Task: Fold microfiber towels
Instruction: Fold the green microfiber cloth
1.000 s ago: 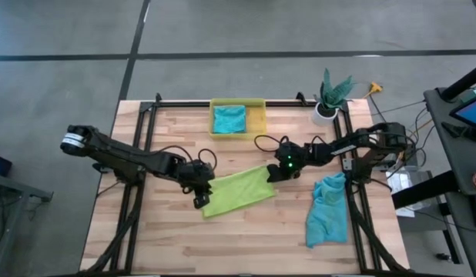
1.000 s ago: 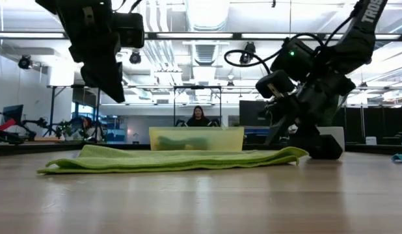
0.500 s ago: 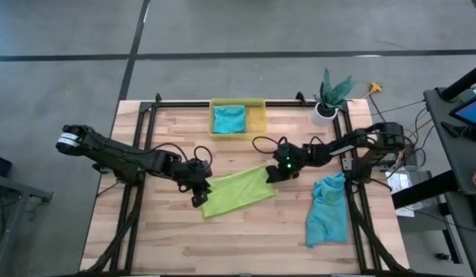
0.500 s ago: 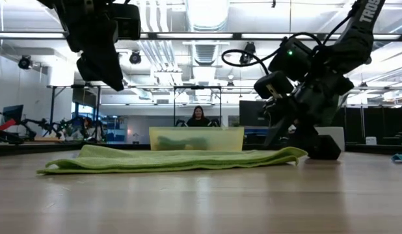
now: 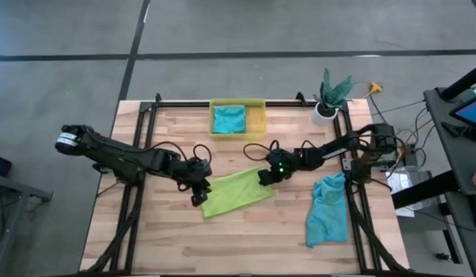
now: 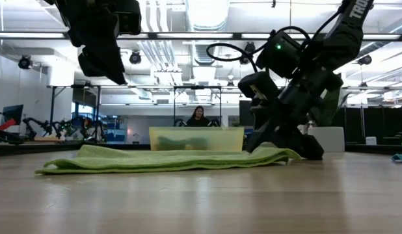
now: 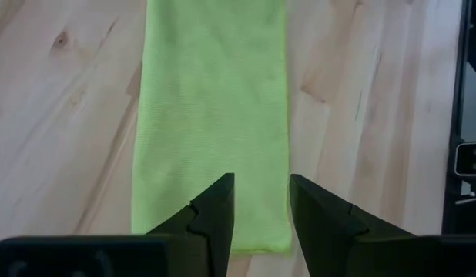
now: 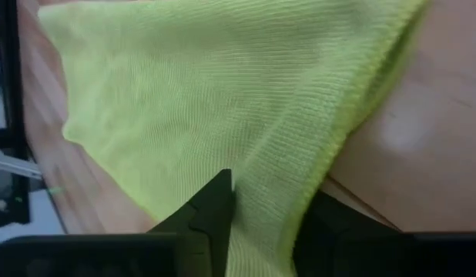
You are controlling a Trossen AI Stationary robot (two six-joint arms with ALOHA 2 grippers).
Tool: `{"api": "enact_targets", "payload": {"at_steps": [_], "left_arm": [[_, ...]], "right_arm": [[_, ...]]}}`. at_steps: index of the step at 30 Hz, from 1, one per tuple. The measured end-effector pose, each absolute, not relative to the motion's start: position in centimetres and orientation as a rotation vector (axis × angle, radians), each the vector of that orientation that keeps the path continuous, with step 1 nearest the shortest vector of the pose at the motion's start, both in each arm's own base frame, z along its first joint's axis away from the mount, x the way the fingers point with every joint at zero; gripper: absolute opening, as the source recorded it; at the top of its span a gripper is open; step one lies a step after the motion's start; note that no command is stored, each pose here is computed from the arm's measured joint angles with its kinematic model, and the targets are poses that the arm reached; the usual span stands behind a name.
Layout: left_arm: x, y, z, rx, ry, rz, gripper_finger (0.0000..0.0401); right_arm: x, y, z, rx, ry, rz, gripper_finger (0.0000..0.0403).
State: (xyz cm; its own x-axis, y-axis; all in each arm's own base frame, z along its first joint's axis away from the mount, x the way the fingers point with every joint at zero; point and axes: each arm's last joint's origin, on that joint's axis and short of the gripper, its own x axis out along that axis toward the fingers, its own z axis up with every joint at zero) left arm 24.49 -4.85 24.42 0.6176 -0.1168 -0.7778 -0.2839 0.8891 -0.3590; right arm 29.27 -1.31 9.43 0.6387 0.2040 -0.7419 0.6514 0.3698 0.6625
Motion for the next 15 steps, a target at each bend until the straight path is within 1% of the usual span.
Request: {"api": "enact_targets", "payload": {"at_steps": [3, 7, 11, 15], "left_arm": [[24.2, -4.8, 24.5, -0.48, 0.92, 0.104, 0.0111], [24.0, -4.7, 24.7, -0.476, 0.92, 0.105, 0.0111], [23.7, -4.7, 24.9, -0.458, 0.926, 0.105, 0.0111], [23.1, -4.4, 25.4, -0.452, 0.913, 0.12, 0.0111]], "right_arm": [[29.6, -1.3, 9.9, 1.143, 0.865, -0.322, 0.0069], [30.2, -1.5, 11.1, 1.072, 0.869, -0.318, 0.0018], [30.8, -1.6, 12.6, 1.014, 0.938, -0.326, 0.001], [31.3, -1.9, 14.5, 0.901, 1.088, -0.338, 0.001]]}}
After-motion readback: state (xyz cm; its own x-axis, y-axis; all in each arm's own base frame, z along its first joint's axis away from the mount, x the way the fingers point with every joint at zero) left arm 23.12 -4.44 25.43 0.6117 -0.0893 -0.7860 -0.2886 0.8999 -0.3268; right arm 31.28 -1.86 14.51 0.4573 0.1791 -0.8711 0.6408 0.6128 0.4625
